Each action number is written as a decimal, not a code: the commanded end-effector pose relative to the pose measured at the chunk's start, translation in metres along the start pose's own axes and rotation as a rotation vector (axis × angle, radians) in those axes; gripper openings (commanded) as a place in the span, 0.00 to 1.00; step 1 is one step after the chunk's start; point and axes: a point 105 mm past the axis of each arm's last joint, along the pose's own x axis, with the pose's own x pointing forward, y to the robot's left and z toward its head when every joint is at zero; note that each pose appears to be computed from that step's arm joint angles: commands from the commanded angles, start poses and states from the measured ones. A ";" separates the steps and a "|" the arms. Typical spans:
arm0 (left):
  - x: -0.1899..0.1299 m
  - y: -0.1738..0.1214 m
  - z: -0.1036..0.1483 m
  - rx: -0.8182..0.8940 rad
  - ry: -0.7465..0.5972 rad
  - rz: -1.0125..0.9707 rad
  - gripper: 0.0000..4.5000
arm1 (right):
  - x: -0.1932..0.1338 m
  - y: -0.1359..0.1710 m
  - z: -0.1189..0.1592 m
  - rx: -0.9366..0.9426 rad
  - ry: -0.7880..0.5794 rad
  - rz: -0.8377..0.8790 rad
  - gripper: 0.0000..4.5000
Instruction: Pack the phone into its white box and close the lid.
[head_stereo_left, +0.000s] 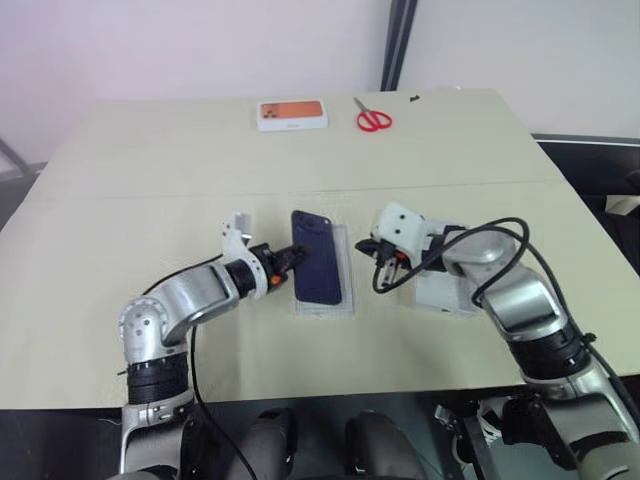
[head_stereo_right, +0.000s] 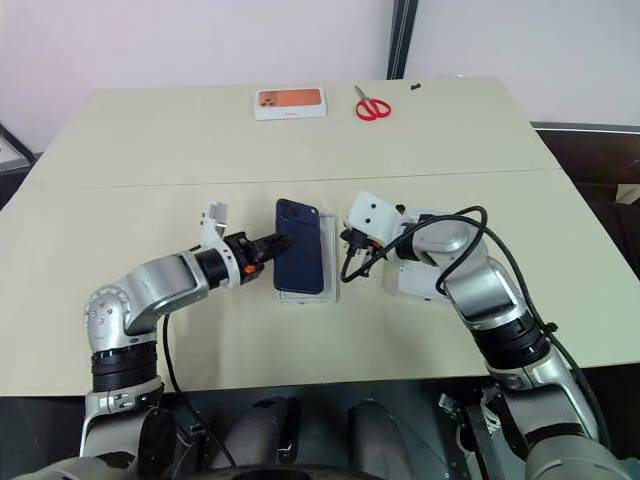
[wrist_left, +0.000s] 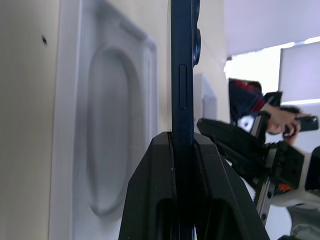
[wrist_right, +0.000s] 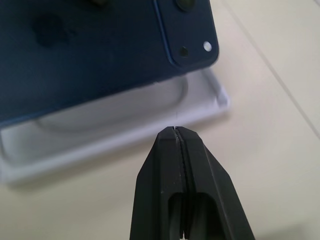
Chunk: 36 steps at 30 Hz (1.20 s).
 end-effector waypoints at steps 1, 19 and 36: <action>0.002 -0.012 0.000 0.008 -0.011 -0.042 0.01 | -0.013 0.005 0.002 -0.007 -0.053 0.036 0.00; 0.026 0.001 0.003 0.016 0.017 -0.001 0.01 | -0.031 0.022 -0.008 0.080 -0.120 0.097 0.00; 0.038 -0.004 0.000 0.029 0.055 -0.049 0.01 | -0.038 0.026 -0.004 0.191 -0.191 0.127 0.00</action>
